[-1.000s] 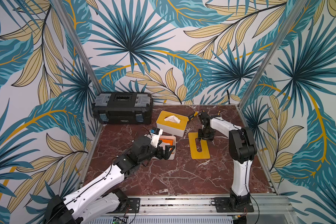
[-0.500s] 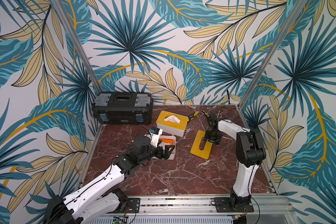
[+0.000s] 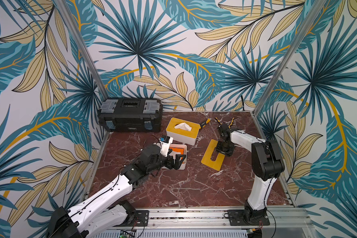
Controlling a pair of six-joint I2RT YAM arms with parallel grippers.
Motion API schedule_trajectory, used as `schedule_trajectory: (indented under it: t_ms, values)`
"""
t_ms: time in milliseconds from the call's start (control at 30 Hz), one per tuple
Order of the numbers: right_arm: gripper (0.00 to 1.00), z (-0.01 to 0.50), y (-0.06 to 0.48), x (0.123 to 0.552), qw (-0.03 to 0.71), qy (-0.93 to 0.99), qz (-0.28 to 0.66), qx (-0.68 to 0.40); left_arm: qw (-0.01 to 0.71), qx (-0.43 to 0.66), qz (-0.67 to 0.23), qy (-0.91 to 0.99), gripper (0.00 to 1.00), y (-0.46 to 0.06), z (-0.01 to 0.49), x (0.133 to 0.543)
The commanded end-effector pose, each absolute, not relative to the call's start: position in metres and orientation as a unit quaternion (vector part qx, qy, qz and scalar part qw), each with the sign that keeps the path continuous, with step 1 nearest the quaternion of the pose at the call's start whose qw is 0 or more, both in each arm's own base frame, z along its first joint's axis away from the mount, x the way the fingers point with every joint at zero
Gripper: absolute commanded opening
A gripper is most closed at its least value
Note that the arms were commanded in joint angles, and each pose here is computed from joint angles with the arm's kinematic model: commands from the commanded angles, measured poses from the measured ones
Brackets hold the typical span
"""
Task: Put the tissue paper into the tissue box
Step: Pick up the box lid from the center of the board.
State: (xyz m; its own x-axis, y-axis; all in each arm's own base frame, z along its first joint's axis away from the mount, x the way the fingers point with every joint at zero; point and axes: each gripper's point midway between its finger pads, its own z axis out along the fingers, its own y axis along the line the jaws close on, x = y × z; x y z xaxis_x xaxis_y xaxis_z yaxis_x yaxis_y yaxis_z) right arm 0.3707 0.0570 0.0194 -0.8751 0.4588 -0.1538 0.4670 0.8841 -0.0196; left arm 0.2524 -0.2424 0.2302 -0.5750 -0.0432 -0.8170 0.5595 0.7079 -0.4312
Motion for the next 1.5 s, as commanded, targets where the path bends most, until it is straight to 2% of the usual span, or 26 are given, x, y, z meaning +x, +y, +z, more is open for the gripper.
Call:
schedule_trajectory:
  t_ms: [0, 200, 467, 700, 833, 967, 1133, 1233, 1467]
  values:
    - [0.44, 0.009, 0.065, 0.349, 0.049, 0.966, -0.045, 0.249, 0.431, 0.16, -0.351, 0.815, 1.0, -0.243, 0.226, 0.252]
    - [0.4, 0.01, 0.085, 0.341, 0.077, 0.962, -0.031, 0.259, 0.433, 0.157, -0.354, 0.814, 1.0, -0.243, 0.226, 0.252]
    - [0.41, -0.021, 0.1, 0.329, 0.077, 0.956, -0.02, 0.284, 0.434, 0.157, -0.353, 0.814, 1.0, -0.242, 0.225, 0.251]
    - [0.41, -0.028, 0.105, 0.322, 0.103, 0.95, -0.032, 0.294, 0.437, 0.154, -0.352, 0.813, 1.0, -0.241, 0.225, 0.252]
    - [0.29, -0.027, 0.109, 0.322, 0.109, 0.948, -0.027, 0.299, 0.436, 0.154, -0.353, 0.814, 1.0, -0.241, 0.226, 0.252]
    - [0.08, -0.027, 0.109, 0.324, 0.108, 0.95, -0.034, 0.292, 0.455, 0.148, -0.335, 0.812, 1.0, -0.228, 0.233, 0.248]
    - [0.0, -0.016, 0.108, 0.327, 0.129, 0.947, -0.023, 0.293, 0.523, 0.093, -0.286, 0.797, 1.0, -0.185, 0.249, 0.246]
    - [0.0, -0.007, 0.108, 0.328, 0.144, 0.944, -0.009, 0.295, 0.576, 0.037, -0.262, 0.774, 1.0, -0.15, 0.26, 0.241]
    - [0.0, 0.003, 0.109, 0.328, 0.165, 0.939, 0.013, 0.301, 0.64, -0.042, -0.228, 0.733, 1.0, -0.096, 0.254, 0.225]
